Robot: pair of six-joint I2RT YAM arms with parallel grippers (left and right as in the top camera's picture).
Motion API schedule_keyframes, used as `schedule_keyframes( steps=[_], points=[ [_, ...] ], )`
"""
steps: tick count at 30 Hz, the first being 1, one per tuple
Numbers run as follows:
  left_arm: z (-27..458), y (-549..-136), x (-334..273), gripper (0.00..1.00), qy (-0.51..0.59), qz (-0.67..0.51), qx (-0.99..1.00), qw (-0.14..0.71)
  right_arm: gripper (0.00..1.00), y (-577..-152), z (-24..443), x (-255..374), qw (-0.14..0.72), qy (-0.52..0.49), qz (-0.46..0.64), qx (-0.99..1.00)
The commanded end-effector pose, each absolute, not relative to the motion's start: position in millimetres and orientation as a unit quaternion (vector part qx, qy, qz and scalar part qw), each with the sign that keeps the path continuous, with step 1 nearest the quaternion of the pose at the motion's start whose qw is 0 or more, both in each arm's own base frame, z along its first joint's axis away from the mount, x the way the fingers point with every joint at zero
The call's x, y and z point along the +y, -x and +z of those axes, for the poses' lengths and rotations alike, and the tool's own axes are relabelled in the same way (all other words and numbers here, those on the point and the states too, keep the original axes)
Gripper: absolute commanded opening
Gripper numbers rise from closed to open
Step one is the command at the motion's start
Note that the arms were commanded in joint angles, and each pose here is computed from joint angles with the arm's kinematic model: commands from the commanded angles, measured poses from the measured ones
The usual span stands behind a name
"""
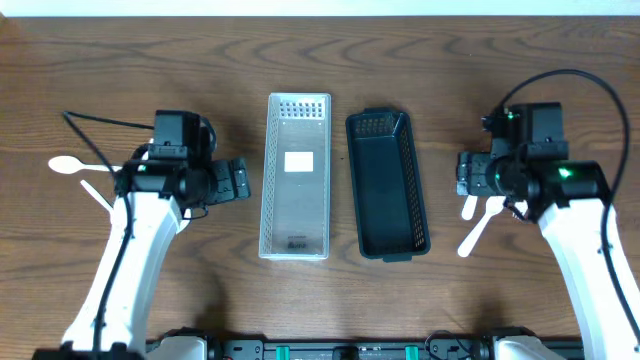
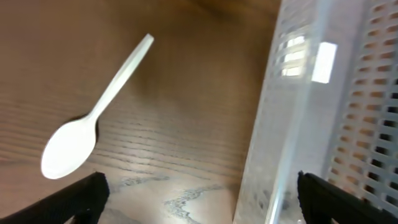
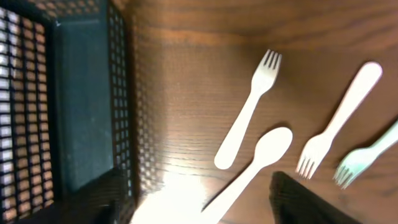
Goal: Pack container
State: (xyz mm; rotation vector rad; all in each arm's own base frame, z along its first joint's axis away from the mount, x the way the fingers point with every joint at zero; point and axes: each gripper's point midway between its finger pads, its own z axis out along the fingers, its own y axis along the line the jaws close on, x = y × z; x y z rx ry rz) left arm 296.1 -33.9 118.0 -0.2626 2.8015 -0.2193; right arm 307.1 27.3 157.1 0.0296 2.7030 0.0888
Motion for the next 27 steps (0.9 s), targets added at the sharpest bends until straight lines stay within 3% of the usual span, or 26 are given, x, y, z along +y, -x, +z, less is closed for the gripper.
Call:
schedule_keyframes(
  steps=[1,4,7,10,16,27],
  points=[
    [112.7,-305.7,-37.4,0.72,0.088,-0.082,0.981,0.154,0.65,-313.0,144.9,32.8,0.194,-0.002,0.034,0.980],
    [100.6,-314.3,-38.0,0.64,0.089,-0.082,0.982,0.147,0.58,-317.1,128.0,33.2,0.170,-0.003,0.033,0.985],
    [87.0,-318.8,-38.2,0.53,0.090,-0.080,0.984,0.134,0.40,-324.2,114.4,33.8,0.159,-0.003,0.032,0.987],
    [71.7,-320.4,-38.3,0.45,0.091,-0.077,0.986,0.114,0.29,-327.5,100.1,34.2,0.141,-0.011,0.031,0.989],
    [50.7,-323.9,-41.6,0.27,0.088,-0.074,0.989,0.093,0.15,-328.2,78.4,39.9,0.110,-0.020,0.042,0.993],
    [43.0,-326.4,-76.0,0.25,0.008,-0.077,0.992,0.098,0.16,-322.0,69.8,90.1,0.081,0.029,0.141,0.986]
  ],
)
